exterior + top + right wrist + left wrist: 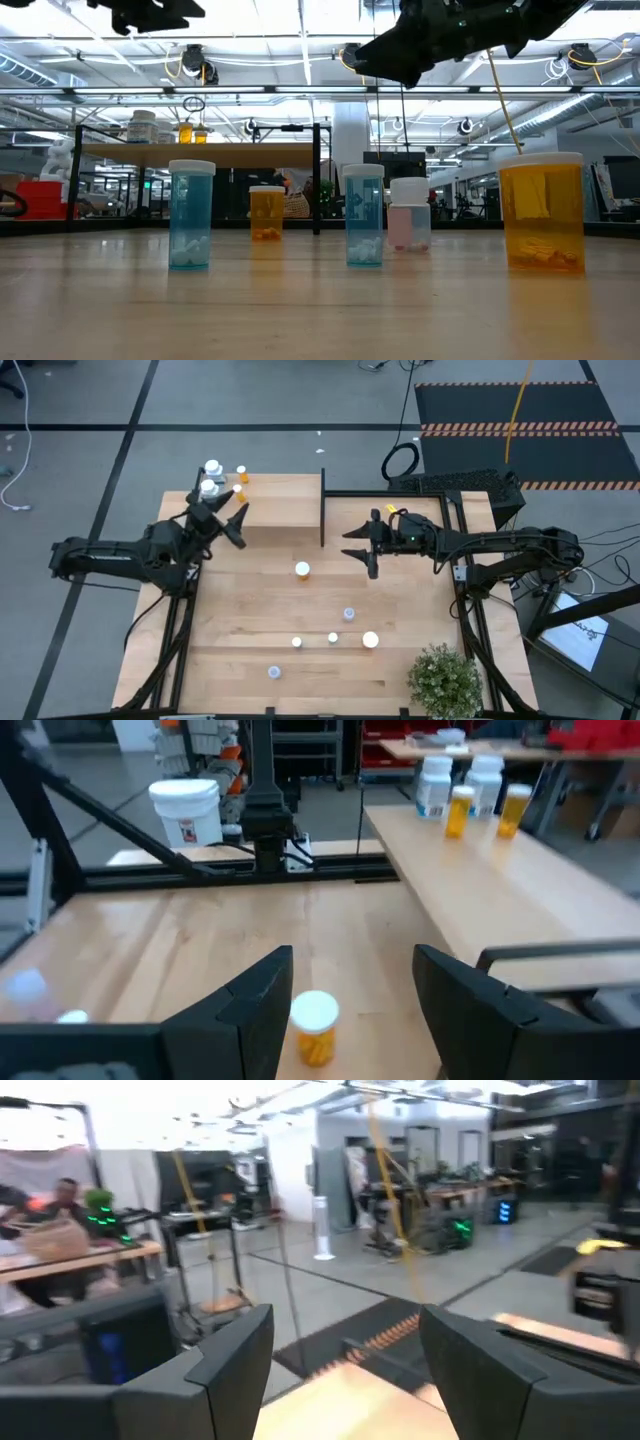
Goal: Pick and place medicine bottles onto shelf by color
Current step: Put the top transparent pill bottle on the shelf
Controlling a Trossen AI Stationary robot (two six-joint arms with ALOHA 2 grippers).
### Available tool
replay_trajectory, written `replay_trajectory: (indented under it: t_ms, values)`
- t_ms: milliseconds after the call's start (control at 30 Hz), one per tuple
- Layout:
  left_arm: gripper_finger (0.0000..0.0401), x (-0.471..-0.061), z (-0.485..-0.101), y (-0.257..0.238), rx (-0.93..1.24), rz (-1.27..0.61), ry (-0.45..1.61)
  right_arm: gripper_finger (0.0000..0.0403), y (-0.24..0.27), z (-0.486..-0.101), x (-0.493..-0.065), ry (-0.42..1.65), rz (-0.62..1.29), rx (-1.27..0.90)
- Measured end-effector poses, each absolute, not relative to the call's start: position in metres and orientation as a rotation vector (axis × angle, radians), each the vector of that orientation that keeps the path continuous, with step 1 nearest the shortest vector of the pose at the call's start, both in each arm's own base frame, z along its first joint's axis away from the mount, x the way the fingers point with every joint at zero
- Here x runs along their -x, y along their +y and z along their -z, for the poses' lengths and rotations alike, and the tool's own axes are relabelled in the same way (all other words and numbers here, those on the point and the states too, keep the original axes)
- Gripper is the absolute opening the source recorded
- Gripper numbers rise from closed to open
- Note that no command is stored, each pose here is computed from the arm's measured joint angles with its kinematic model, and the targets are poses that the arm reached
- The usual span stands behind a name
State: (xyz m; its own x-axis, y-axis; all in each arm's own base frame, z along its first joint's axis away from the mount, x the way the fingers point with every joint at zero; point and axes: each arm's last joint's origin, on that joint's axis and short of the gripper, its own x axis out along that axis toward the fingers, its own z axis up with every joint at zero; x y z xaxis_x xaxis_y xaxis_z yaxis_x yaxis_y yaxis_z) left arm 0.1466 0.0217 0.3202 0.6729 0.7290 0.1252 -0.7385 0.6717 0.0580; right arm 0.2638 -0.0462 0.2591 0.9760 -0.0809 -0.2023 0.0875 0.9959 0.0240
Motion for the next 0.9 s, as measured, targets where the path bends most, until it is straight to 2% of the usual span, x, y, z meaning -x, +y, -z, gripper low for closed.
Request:
replay_trajectory:
  t_ms: [200,567,900]
  values:
    - [0.0253,-0.151,-0.311,0.000,-0.118,-0.669,0.033,0.0203,-0.032,-0.255,-0.265,0.247,0.044,-0.079]
    - [0.0253,-0.154,-0.304,-0.041,-0.054,-0.417,0.045,0.0203,0.019,-0.239,-0.272,0.331,0.026,-0.081]
    - [0.0253,-0.180,-0.289,-0.070,-0.066,-0.328,0.071,0.0206,0.061,-0.223,-0.274,0.399,-0.060,-0.114]
